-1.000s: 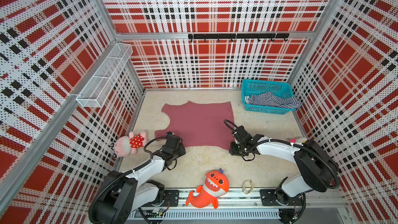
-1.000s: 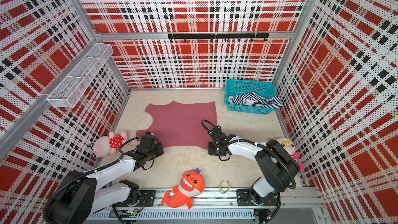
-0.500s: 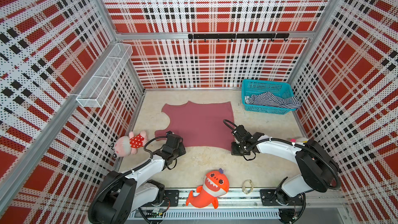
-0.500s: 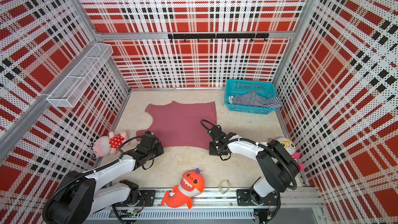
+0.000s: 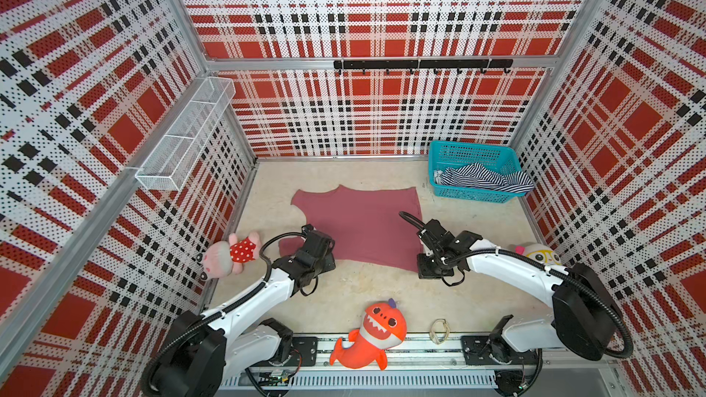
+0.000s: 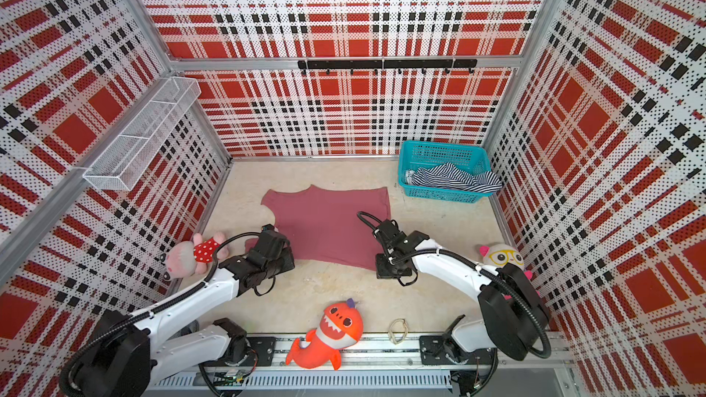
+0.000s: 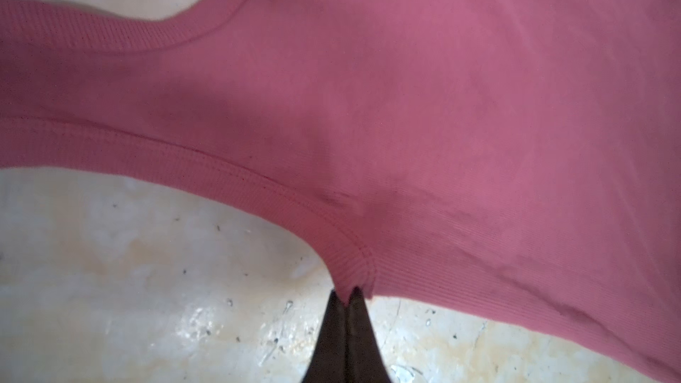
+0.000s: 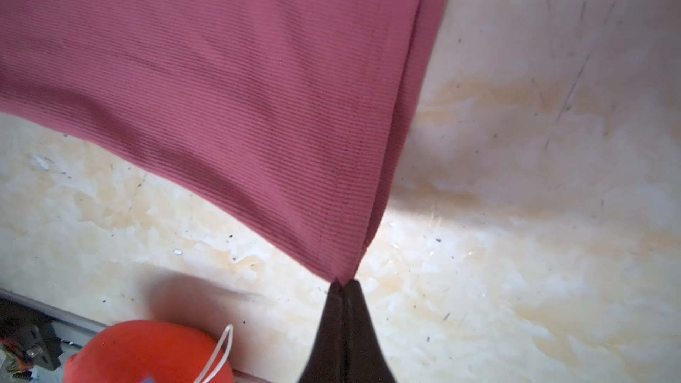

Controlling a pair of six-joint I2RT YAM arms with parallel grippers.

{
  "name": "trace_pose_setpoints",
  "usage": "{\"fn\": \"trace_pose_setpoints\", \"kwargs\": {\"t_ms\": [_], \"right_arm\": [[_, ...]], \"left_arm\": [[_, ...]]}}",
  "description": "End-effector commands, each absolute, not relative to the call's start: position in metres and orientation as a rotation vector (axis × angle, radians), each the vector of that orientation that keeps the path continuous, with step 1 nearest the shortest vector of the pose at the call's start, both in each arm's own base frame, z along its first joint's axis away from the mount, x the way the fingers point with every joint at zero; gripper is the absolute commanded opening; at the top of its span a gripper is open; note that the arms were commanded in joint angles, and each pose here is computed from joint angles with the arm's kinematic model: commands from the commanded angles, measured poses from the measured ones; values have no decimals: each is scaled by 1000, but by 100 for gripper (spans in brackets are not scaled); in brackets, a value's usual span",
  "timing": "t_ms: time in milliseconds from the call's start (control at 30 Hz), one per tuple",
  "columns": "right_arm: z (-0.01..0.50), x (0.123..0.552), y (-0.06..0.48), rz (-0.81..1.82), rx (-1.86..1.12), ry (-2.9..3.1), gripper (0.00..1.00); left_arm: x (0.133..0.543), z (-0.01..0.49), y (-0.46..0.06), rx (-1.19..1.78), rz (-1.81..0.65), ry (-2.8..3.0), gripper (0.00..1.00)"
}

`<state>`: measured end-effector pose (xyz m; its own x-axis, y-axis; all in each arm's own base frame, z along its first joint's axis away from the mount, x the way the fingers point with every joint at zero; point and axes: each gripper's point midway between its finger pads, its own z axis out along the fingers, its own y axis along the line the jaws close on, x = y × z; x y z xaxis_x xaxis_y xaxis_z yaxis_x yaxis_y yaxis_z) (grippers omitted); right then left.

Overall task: Fold and stack tank tops
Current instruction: Fold the tank top at the top-center of the table.

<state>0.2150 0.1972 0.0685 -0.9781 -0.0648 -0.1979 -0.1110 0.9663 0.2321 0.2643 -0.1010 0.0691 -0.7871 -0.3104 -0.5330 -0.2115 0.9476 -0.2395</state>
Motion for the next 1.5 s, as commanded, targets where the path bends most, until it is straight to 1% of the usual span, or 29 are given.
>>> {"fn": "trace_pose_setpoints", "kwargs": {"t_ms": [0, 167, 467, 767, 967, 1467], "right_arm": [[71, 222, 193, 300, -194, 2938, 0], [80, 247, 192, 269, -212, 2898, 0], [92, 291, 185, 217, -232, 2844, 0], [87, 324, 180, 144, -273, 2822, 0], [84, 345, 171, 33, -303, 2808, 0], [69, 390, 169, -29, -373, 2792, 0]], "left_arm": [[268, 70, -88, -284, -67, 2555, 0], [288, 73, -98, -212, -94, 2570, 0], [321, 78, -100, -140, -59, 2558, 0], [346, 72, -106, -85, -49, 2557, 0], [364, 71, -110, -12, -7, 2556, 0], [390, 54, -113, 49, 26, 2580, 0]]}}
